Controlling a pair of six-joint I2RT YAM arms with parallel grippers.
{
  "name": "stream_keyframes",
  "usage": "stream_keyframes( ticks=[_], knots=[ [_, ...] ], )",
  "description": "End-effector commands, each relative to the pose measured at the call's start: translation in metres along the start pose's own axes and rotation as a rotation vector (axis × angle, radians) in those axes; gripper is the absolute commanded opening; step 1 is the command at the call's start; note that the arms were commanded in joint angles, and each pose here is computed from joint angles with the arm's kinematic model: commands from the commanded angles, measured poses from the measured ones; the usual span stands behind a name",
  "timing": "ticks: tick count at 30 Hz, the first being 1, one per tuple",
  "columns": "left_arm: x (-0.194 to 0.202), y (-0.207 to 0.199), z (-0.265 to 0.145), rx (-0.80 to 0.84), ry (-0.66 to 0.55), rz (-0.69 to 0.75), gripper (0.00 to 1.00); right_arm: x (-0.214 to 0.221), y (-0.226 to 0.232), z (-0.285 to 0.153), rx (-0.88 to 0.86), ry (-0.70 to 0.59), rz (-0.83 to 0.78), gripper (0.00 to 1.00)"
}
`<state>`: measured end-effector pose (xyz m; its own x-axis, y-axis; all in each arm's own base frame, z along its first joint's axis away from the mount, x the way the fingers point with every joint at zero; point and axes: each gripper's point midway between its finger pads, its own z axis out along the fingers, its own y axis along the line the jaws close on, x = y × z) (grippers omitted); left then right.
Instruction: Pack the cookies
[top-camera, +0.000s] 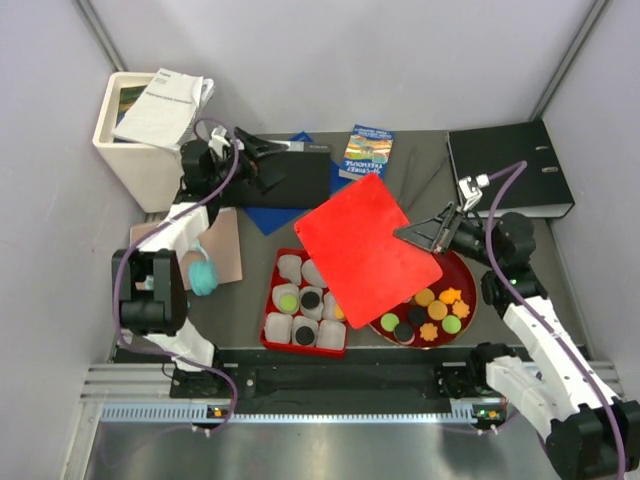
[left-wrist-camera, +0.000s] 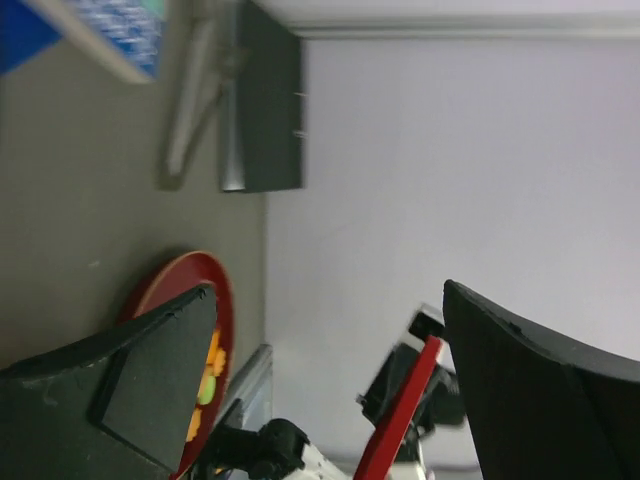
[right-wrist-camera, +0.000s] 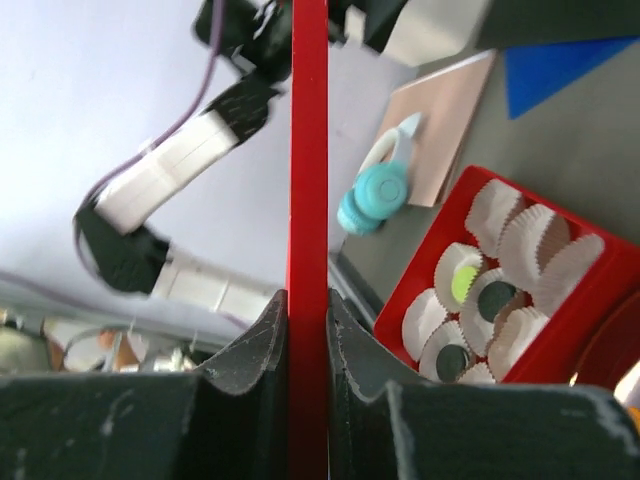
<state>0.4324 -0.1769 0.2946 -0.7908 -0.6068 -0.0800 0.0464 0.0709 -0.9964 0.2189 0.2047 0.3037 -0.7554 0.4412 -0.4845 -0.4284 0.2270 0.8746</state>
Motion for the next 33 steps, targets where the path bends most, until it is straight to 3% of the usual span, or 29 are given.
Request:
stream_keyframes(
  ticks=[1,5,12,17,23,27,33],
  knots=[
    [0.019,0.082,-0.042,-0.568,-0.087,0.176,0.99,-0.022,-0.008,0.000,0.027,-0.218,0.027,0.00],
    [0.033,0.113,-0.075,-0.812,-0.134,0.228,0.99,-0.024,-0.029,0.003,0.104,-0.271,0.072,0.00],
    [0.065,0.147,-0.135,-1.023,-0.193,0.157,0.97,0.001,-0.052,0.022,0.172,-0.300,0.120,0.00],
    [0.085,0.172,-0.171,-1.168,-0.201,0.112,0.78,0.023,-0.068,0.040,0.227,-0.308,0.125,0.00],
    [0.105,0.195,-0.189,-1.227,-0.191,0.054,0.42,0.043,-0.093,0.047,0.252,-0.333,0.176,0.00],
    [0.118,0.209,-0.190,-1.222,-0.158,0.006,0.27,0.050,-0.105,0.046,0.253,-0.355,0.189,0.00],
    [0.128,0.220,-0.188,-1.218,-0.121,-0.021,0.20,0.065,-0.113,0.050,0.256,-0.349,0.195,0.00]
  ],
)
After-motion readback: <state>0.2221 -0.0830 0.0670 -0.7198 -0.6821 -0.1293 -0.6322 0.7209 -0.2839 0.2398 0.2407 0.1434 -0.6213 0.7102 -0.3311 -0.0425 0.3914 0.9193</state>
